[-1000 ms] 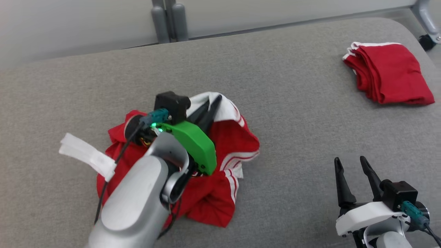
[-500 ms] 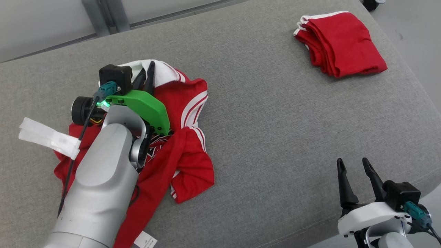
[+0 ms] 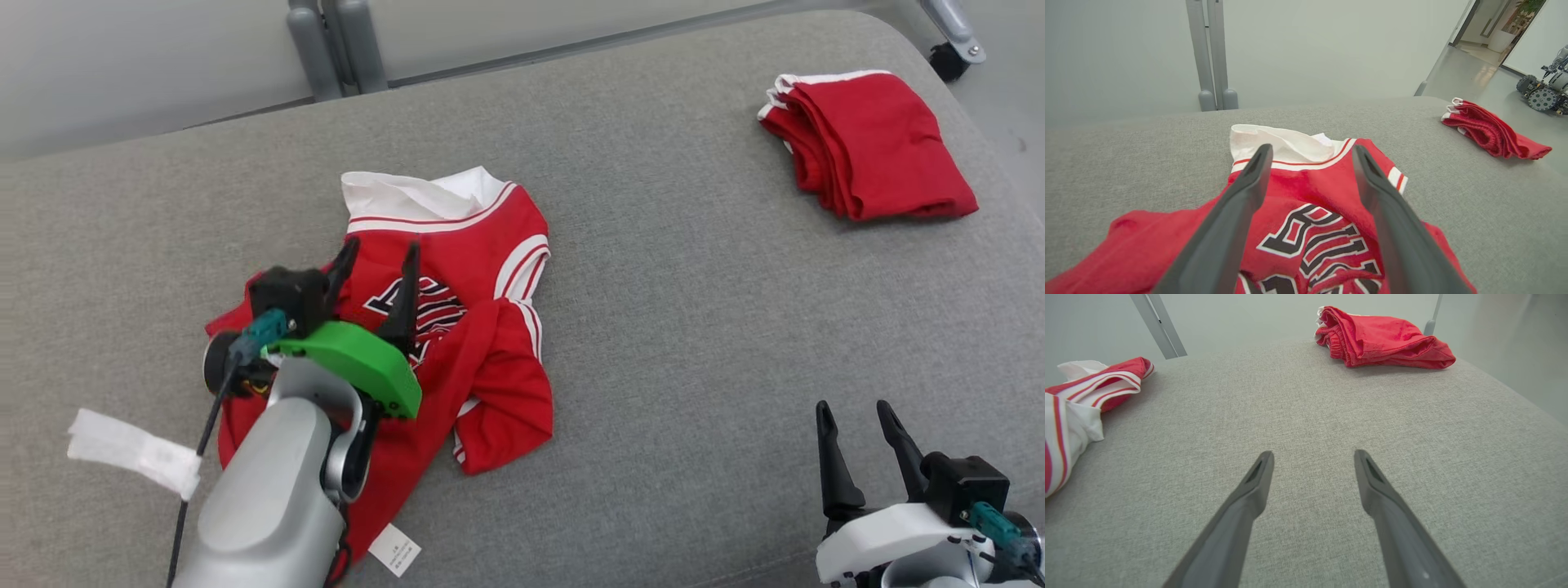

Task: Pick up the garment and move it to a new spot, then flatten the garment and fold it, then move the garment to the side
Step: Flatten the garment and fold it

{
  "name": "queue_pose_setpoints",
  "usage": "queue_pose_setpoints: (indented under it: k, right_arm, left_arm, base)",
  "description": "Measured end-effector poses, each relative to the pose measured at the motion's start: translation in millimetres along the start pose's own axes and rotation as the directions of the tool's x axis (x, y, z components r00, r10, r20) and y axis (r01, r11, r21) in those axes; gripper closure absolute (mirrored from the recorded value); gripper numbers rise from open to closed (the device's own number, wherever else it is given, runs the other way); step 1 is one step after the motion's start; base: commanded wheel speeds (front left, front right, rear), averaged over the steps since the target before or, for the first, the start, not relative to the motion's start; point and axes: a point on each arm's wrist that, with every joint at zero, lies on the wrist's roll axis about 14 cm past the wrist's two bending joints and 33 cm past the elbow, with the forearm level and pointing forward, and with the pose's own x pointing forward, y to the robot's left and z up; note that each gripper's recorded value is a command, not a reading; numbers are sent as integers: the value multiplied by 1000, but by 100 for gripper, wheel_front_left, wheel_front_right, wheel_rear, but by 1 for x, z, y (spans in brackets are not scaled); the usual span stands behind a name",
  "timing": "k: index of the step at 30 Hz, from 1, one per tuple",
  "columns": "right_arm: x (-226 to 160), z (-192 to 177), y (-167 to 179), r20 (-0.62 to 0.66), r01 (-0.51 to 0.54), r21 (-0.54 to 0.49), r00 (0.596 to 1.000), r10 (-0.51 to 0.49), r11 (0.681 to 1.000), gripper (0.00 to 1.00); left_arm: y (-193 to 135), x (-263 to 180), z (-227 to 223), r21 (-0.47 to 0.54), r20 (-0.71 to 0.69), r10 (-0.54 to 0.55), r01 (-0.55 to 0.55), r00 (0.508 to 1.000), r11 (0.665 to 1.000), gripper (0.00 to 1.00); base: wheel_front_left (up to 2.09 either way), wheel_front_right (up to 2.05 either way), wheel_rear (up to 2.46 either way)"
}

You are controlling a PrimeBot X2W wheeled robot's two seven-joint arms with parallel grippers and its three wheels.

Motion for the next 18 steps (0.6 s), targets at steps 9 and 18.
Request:
queue_pose_setpoints:
  k: [9, 18]
  right_arm:
    - [-3, 10, 12, 37, -44, -5, 998, 45, 999, 0]
    - [7, 10, 33, 37, -110, -13, 993, 111, 994, 0]
  left_arm:
    - [19, -100, -32, -55, -52, 193, -195, 980, 979, 0]
    - [37, -173, -96, -129, -314, 314, -368, 896, 921, 0]
  base:
    - [0, 0, 0]
    - [0, 0, 0]
